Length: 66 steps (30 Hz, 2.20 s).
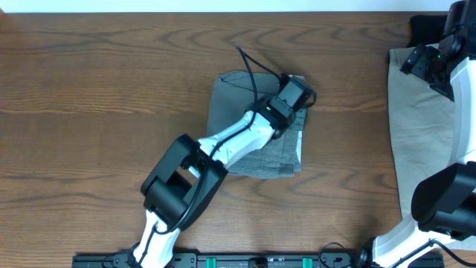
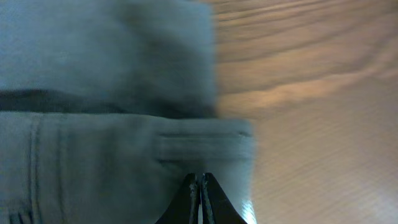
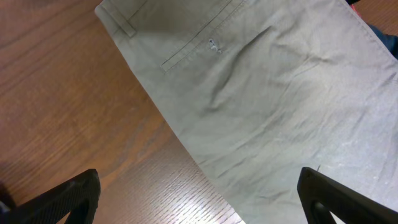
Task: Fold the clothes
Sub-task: 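Grasp the folded trousers' left edge with the left gripper, then carry the folded trousers to the table's back-left corner, left gripper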
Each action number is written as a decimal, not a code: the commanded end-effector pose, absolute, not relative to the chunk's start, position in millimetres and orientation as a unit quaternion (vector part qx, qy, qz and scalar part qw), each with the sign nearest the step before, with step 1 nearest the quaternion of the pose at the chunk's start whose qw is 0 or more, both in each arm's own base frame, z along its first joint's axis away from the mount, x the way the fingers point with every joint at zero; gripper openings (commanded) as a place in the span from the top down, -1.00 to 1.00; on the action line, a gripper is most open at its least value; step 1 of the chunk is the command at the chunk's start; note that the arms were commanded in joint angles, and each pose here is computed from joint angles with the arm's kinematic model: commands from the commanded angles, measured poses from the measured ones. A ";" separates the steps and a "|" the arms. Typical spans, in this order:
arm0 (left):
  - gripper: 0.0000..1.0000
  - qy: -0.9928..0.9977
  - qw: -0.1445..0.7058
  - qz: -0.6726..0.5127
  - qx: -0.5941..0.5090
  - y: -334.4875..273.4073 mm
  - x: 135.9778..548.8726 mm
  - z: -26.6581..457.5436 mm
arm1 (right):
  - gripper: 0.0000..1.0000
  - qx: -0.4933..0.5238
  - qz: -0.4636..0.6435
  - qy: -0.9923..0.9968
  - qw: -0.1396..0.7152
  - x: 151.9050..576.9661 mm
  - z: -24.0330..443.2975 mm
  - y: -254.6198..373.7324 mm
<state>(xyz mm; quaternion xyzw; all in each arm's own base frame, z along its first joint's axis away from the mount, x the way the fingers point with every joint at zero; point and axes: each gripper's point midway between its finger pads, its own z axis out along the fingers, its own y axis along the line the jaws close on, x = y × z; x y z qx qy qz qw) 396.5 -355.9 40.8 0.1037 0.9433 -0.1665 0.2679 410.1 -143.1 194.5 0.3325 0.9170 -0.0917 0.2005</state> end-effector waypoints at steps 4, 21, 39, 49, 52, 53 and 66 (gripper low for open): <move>0.88 0.953 0.265 -0.132 0.061 -314.0 429.1 13.3 | -0.98 0.341 -0.097 0.911 0.212 407.9 204.0 -147.1; -0.96 0.928 0.321 -0.191 0.004 -254.4 451.8 142.2 | -0.99 0.342 -0.097 0.911 0.212 407.8 203.9 -147.1; -0.96 0.987 0.065 -0.115 -0.093 -83.2 342.7 87.7 | -0.99 0.342 -0.097 0.911 0.212 407.9 203.8 -147.1; -0.95 0.968 0.028 -0.235 -0.078 -111.6 313.1 41.4 | -0.98 0.342 -0.097 0.911 0.212 407.9 203.8 -147.1; -0.78 0.968 0.026 -0.238 -0.078 -113.2 305.9 28.4 | -0.98 0.341 -0.097 0.911 0.212 408.1 203.8 -146.8; -0.75 0.967 0.026 -0.238 -0.082 -113.0 304.2 23.6 | -0.99 0.341 -0.097 0.911 0.212 408.0 204.0 -146.8; 0.87 0.957 0.071 -0.251 -0.130 -113.8 323.0 14.4 | -0.99 0.341 -0.097 0.911 0.212 407.9 203.8 -147.0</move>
